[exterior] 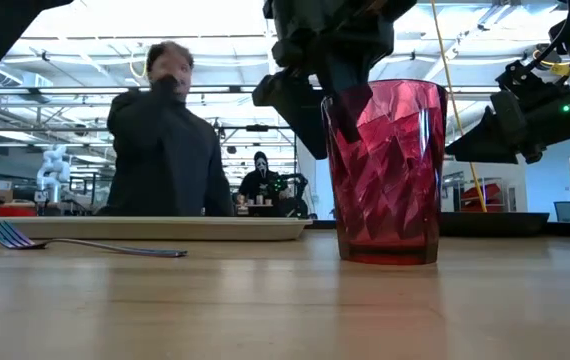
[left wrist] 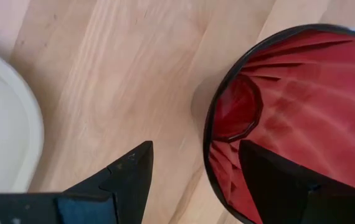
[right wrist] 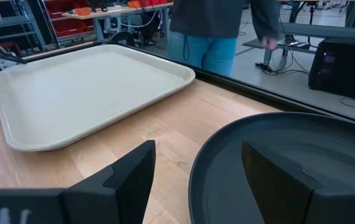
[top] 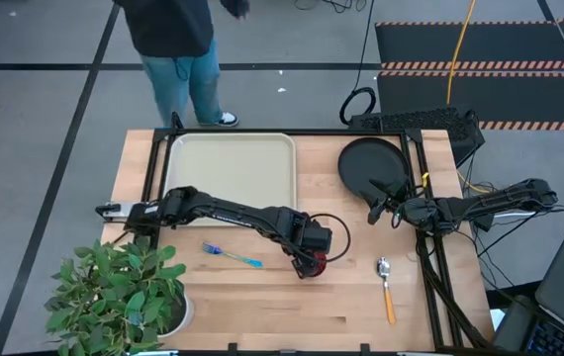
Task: Pick and place plate/cup/fork/spoon on tray
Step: Put the red cup on the top left of the gray tray
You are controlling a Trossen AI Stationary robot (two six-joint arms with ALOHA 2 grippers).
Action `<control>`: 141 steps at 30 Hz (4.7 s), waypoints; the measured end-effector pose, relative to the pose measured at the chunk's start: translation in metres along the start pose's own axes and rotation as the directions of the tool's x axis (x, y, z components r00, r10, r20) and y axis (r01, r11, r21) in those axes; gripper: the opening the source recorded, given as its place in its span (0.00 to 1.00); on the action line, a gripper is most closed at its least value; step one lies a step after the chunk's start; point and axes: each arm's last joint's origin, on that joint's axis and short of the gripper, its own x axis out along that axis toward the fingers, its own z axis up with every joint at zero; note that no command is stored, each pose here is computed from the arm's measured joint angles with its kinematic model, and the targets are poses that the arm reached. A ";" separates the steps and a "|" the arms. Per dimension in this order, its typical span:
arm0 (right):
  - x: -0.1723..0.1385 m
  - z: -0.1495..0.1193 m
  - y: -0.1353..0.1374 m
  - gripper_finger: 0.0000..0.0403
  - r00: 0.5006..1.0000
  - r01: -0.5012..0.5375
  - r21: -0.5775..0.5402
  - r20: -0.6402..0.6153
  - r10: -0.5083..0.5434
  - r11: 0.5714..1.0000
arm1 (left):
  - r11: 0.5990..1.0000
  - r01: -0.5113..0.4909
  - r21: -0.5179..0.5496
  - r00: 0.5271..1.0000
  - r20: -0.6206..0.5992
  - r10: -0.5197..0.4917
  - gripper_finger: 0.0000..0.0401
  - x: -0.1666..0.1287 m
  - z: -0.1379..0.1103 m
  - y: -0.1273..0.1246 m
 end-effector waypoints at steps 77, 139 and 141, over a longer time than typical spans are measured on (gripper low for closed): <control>0.002 0.004 -0.002 0.57 0.998 0.054 -0.079 0.032 -0.052 0.995 | 0.993 0.020 -0.118 0.990 0.143 -0.003 0.02 -0.133 0.048 0.211; 0.007 0.016 -0.004 0.57 0.995 -0.002 -0.005 0.101 0.003 1.000 | 0.583 -0.165 -0.795 0.975 -0.041 0.220 0.02 -0.117 -0.169 0.402; 0.007 0.016 -0.004 0.57 0.995 -0.002 -0.005 0.101 0.002 1.000 | 0.573 -0.167 -0.802 0.973 -0.042 0.226 0.02 -0.118 -0.171 0.405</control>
